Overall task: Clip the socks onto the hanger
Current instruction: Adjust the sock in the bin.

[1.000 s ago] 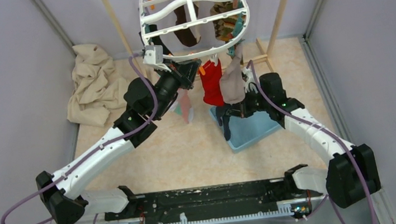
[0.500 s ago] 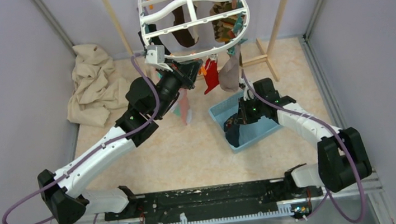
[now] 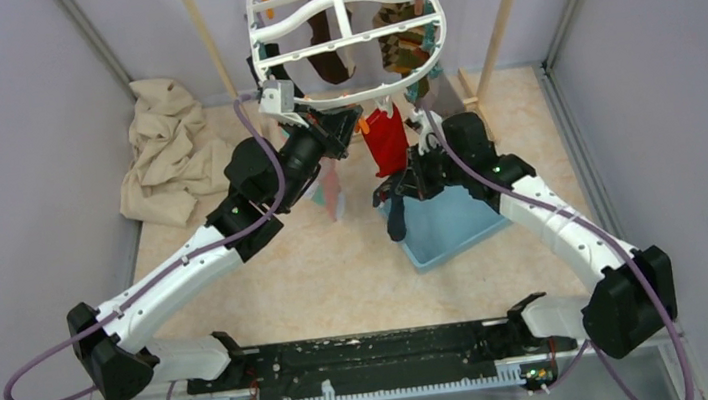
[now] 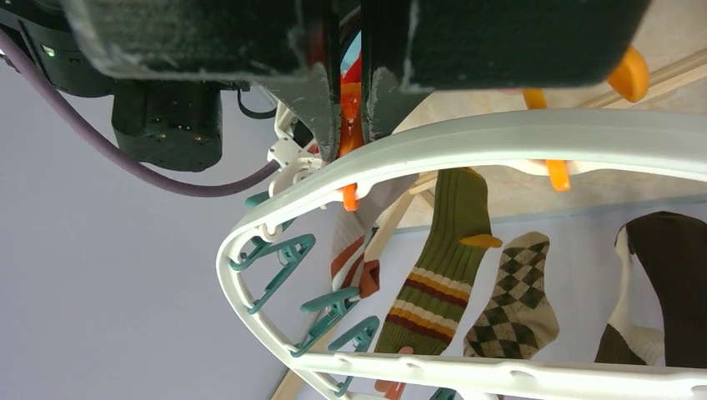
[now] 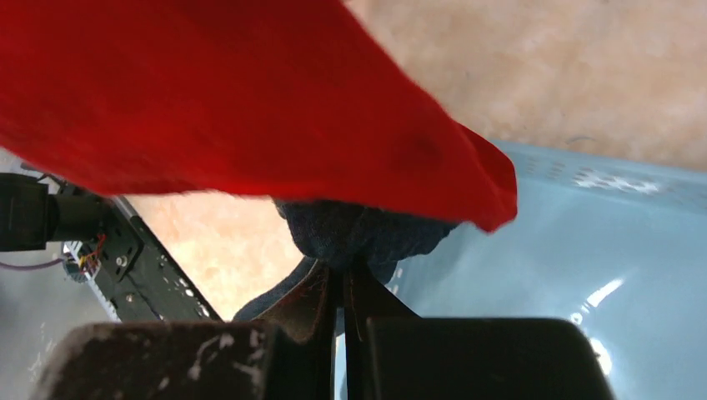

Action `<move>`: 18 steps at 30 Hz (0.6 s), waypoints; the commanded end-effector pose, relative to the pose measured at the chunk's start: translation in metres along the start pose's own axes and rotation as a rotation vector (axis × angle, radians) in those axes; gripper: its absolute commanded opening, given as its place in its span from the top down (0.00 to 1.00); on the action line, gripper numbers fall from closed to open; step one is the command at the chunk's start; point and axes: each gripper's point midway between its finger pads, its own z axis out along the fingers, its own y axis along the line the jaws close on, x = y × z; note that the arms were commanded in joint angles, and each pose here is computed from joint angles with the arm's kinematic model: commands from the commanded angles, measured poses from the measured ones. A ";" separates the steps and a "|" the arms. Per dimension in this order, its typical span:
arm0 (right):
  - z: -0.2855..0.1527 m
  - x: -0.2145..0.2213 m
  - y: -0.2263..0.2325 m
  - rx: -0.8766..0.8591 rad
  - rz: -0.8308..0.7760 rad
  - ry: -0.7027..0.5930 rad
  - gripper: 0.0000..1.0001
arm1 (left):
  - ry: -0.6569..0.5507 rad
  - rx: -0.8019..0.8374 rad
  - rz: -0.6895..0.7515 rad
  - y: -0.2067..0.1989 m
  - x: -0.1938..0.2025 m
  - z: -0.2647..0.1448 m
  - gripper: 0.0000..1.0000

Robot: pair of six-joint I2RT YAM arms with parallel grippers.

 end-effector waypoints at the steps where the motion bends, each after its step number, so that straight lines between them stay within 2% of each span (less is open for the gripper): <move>1: 0.005 -0.007 0.022 -0.043 -0.072 0.012 1.00 | 0.013 0.042 -0.005 -0.011 -0.003 -0.002 1.00; 12: 0.024 0.009 0.009 0.007 -0.129 0.077 1.00 | 0.007 0.023 0.011 -0.007 -0.006 -0.006 1.00; 18: 0.028 0.018 0.015 -0.034 -0.152 0.117 1.00 | 0.008 0.018 0.010 -0.005 -0.004 -0.006 1.00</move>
